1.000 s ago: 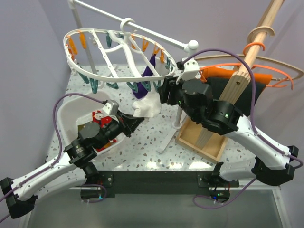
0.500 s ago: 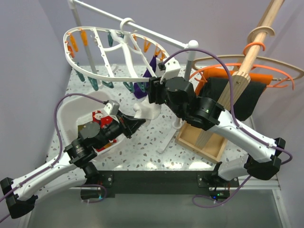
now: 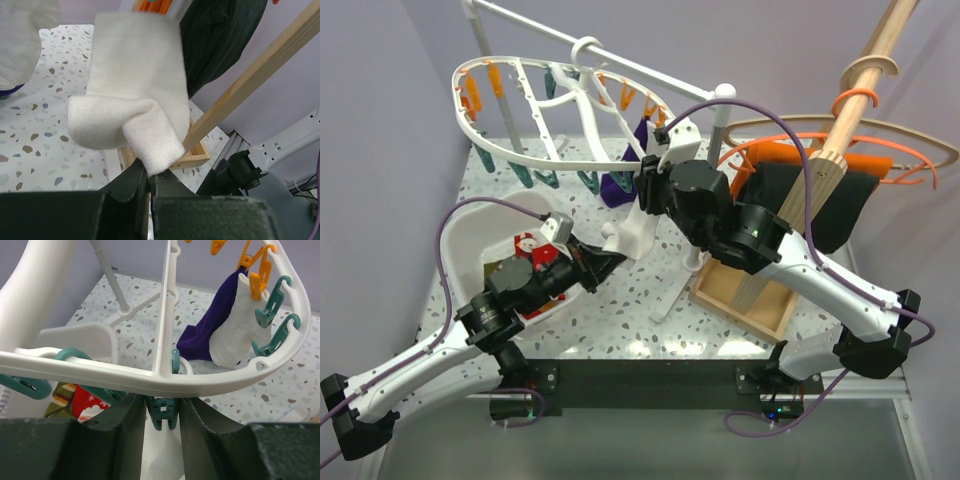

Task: Remove the socks clipped to the hanger

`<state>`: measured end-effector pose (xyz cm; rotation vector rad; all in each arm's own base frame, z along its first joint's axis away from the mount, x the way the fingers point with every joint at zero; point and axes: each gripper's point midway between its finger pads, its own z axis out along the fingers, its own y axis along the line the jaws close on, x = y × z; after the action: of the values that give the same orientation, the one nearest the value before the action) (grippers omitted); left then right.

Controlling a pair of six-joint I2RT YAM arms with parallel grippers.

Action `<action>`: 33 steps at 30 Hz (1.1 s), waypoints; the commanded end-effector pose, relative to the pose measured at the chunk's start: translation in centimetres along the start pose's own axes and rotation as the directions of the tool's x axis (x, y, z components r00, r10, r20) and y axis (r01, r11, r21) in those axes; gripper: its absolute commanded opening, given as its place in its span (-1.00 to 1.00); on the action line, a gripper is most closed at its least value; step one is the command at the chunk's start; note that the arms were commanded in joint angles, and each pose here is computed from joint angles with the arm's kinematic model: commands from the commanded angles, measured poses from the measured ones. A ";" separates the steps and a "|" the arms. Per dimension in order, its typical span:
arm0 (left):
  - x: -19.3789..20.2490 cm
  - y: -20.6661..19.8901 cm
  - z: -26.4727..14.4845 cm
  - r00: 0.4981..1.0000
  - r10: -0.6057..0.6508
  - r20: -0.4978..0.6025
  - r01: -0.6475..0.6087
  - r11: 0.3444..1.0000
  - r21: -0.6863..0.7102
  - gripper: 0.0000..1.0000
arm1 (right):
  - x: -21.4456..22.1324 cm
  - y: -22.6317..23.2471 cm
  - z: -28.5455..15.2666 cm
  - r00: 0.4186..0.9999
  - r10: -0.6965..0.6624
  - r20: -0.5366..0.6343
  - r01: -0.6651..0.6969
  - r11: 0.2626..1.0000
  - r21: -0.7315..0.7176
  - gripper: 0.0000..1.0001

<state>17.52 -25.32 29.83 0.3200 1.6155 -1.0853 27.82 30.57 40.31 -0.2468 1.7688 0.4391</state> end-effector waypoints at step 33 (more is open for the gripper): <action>-6.6 11.4 -14.1 0.968 0.086 0.236 0.103 0.720 -0.687 0.04 | -1.5 -0.1 -1.2 0.995 0.079 0.059 -0.077 0.996 -0.034 -0.91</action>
<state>18.79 -7.39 30.06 -0.2550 1.6635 -0.4717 27.48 30.36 40.19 -0.2322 1.7547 0.4712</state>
